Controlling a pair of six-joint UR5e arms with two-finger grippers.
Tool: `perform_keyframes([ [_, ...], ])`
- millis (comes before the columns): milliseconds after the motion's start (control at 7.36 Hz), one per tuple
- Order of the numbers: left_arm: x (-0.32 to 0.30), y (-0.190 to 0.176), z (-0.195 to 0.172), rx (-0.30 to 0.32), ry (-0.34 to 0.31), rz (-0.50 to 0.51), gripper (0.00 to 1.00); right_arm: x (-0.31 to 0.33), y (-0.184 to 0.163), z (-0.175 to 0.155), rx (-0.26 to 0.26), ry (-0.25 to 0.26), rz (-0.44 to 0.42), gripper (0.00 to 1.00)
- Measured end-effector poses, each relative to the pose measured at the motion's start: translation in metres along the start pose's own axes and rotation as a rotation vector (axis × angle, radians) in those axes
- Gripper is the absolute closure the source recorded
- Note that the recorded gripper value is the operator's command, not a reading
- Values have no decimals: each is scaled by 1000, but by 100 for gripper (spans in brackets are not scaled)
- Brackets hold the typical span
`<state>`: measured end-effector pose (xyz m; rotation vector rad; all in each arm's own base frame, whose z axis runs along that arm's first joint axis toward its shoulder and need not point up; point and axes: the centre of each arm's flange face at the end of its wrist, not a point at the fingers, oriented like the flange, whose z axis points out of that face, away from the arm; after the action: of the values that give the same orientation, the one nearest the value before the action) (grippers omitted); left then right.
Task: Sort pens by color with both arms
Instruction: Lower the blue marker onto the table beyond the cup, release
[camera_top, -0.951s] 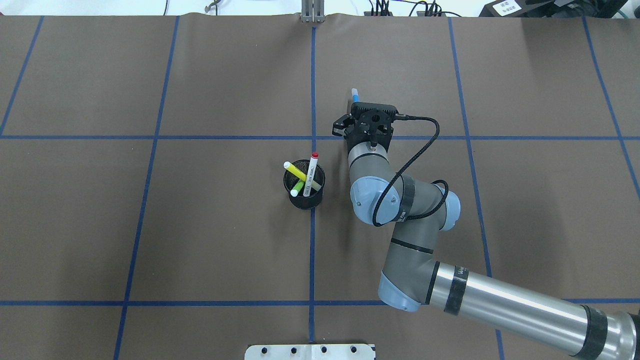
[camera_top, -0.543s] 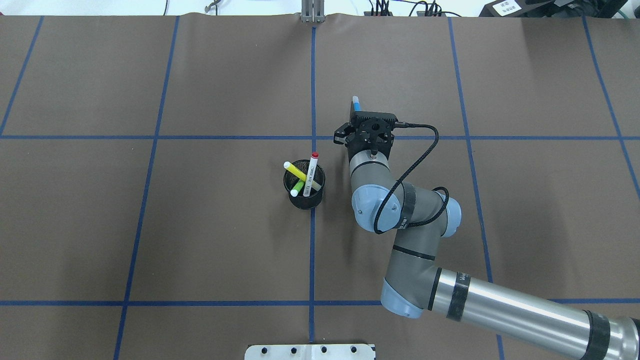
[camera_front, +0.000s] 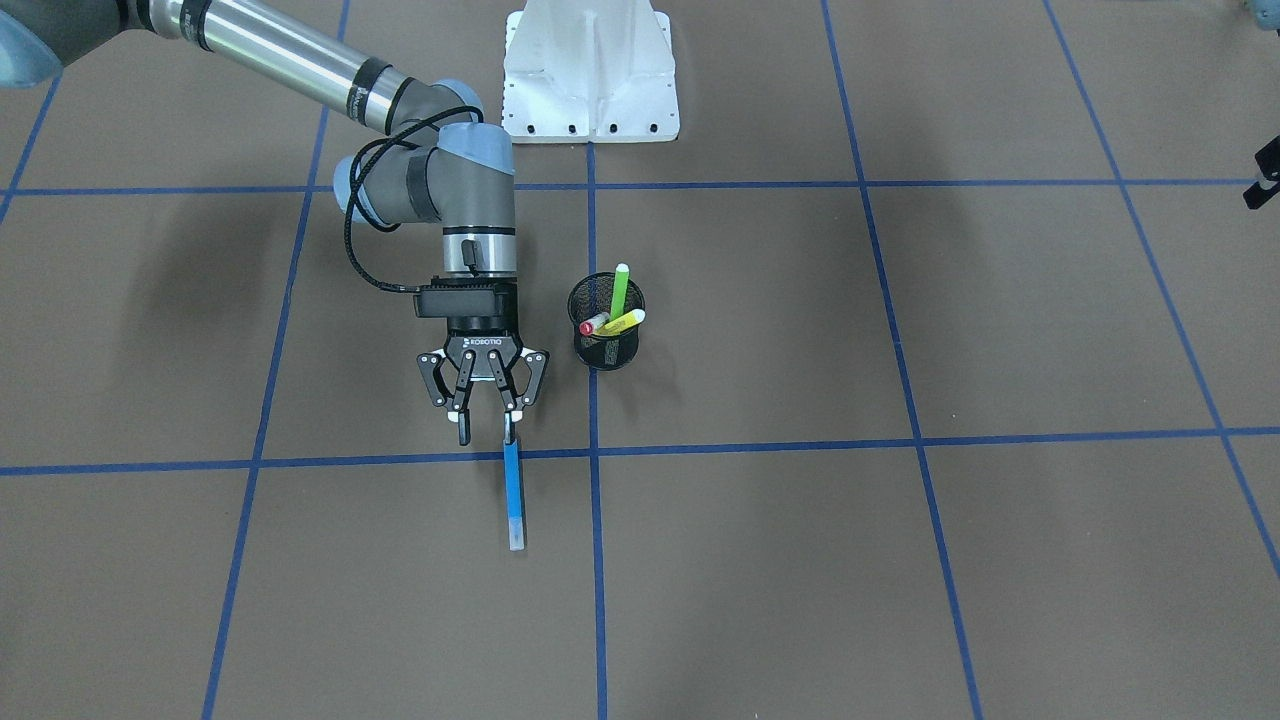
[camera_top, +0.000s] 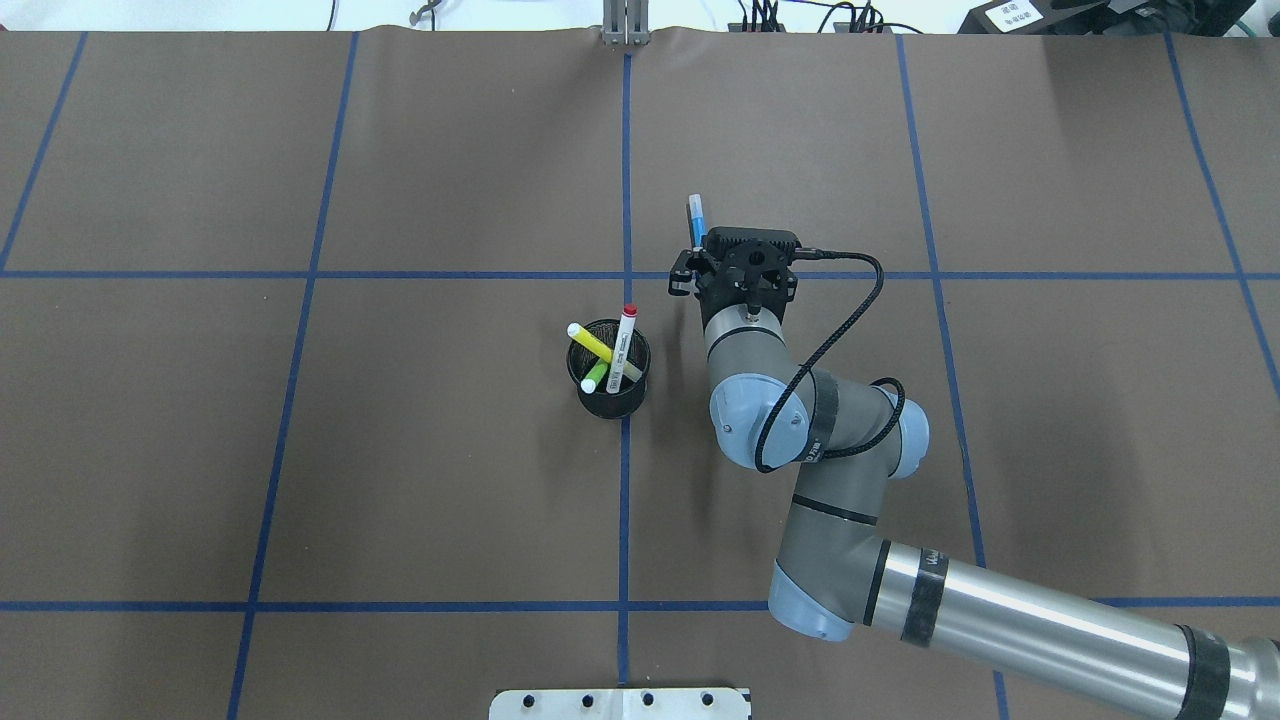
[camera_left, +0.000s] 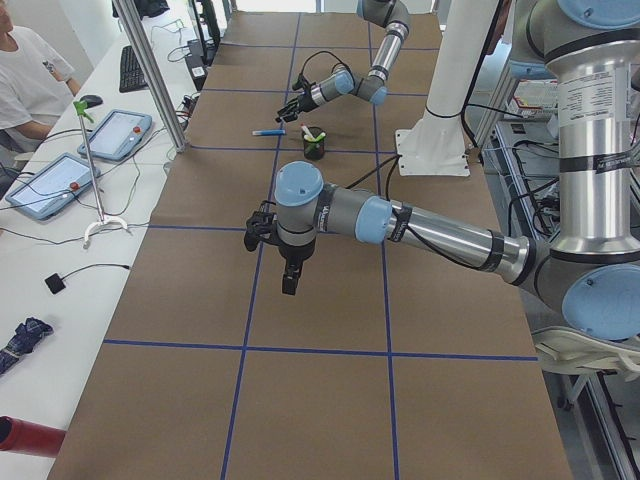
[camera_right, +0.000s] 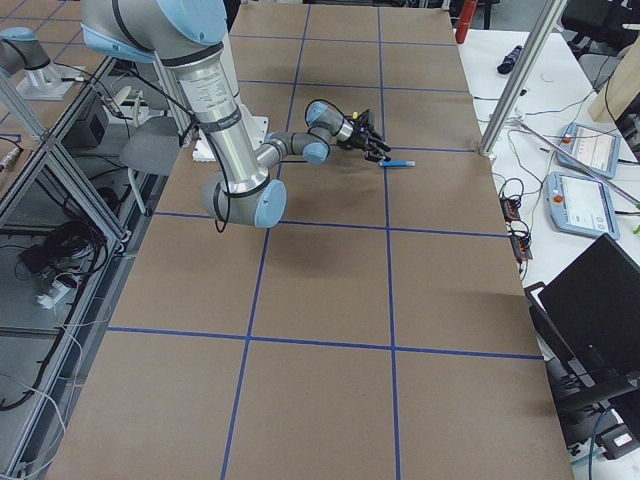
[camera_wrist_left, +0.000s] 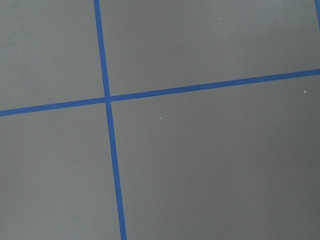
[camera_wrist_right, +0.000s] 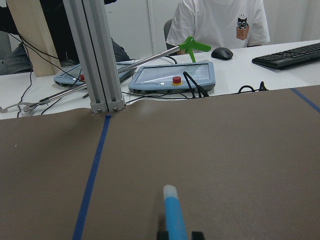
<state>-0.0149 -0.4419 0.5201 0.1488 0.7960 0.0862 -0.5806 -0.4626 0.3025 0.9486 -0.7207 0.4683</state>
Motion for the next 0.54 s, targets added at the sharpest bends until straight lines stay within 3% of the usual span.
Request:
perform_keyframes([
  [136,0,0,0,0,0,0,0,-1,-4,-5,-1,-11,9,9],
  [272,1,0,-1,2,1,1,0,1,-11,-14,-9,-32,21,1],
  [543,18,-13,-7,19,30,-30,0,11,-36,-37,-49,-89,37,1],
])
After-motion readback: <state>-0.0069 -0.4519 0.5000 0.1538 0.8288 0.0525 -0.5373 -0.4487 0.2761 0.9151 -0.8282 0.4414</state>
